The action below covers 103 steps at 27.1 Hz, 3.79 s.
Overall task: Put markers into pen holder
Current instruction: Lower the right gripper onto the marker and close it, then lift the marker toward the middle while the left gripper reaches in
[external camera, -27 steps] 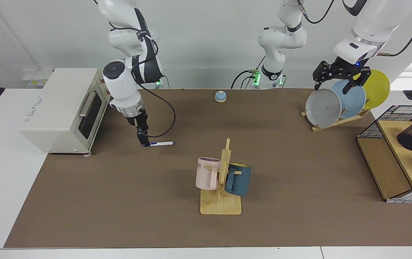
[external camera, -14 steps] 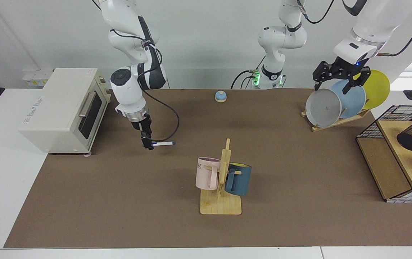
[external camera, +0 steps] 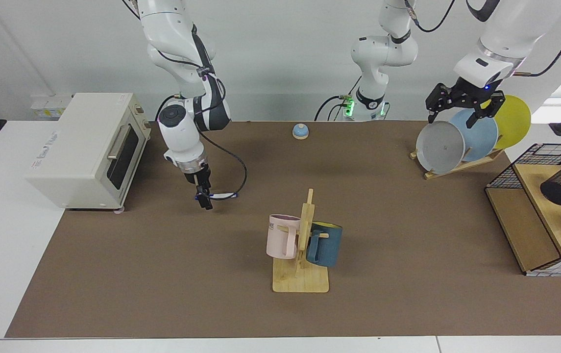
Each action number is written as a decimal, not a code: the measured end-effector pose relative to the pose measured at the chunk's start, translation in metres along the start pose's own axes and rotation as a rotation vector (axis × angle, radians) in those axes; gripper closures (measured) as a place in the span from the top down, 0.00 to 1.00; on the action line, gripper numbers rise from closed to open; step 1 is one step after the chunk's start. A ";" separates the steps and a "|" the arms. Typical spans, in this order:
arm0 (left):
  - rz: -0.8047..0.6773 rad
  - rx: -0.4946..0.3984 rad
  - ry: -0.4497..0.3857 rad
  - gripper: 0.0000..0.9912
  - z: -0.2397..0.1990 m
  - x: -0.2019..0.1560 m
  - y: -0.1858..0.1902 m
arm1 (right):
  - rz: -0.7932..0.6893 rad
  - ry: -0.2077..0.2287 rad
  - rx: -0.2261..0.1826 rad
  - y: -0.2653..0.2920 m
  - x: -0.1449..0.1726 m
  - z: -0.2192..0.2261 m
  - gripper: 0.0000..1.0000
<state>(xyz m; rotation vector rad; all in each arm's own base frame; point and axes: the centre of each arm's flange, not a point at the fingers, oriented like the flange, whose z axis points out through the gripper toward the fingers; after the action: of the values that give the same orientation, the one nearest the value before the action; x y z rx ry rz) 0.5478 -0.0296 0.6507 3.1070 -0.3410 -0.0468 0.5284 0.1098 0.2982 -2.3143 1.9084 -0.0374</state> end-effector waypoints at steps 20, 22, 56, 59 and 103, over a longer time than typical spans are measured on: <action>0.001 -0.001 -0.003 1.00 0.000 0.000 0.001 | -0.010 0.002 -0.002 0.012 -0.013 0.021 0.98; 0.001 -0.001 -0.004 1.00 0.000 0.000 0.002 | -0.010 0.002 -0.002 0.012 -0.013 0.021 0.98; 0.010 -0.002 -0.004 1.00 0.000 0.001 0.007 | 0.126 -0.007 0.039 0.000 -0.015 -0.011 0.17; 0.010 -0.002 -0.004 1.00 0.000 0.001 0.007 | 0.125 -0.010 0.041 -0.005 -0.016 -0.026 0.17; 0.180 -0.008 -0.002 1.00 0.001 0.007 0.081 | -0.181 -0.103 0.014 -0.027 -0.171 -0.267 0.17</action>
<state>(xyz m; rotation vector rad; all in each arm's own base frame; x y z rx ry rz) 0.5372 -0.1107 0.6507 3.0536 -0.6171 -0.0487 0.4926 0.2575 0.5775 -2.4221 1.6417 0.0475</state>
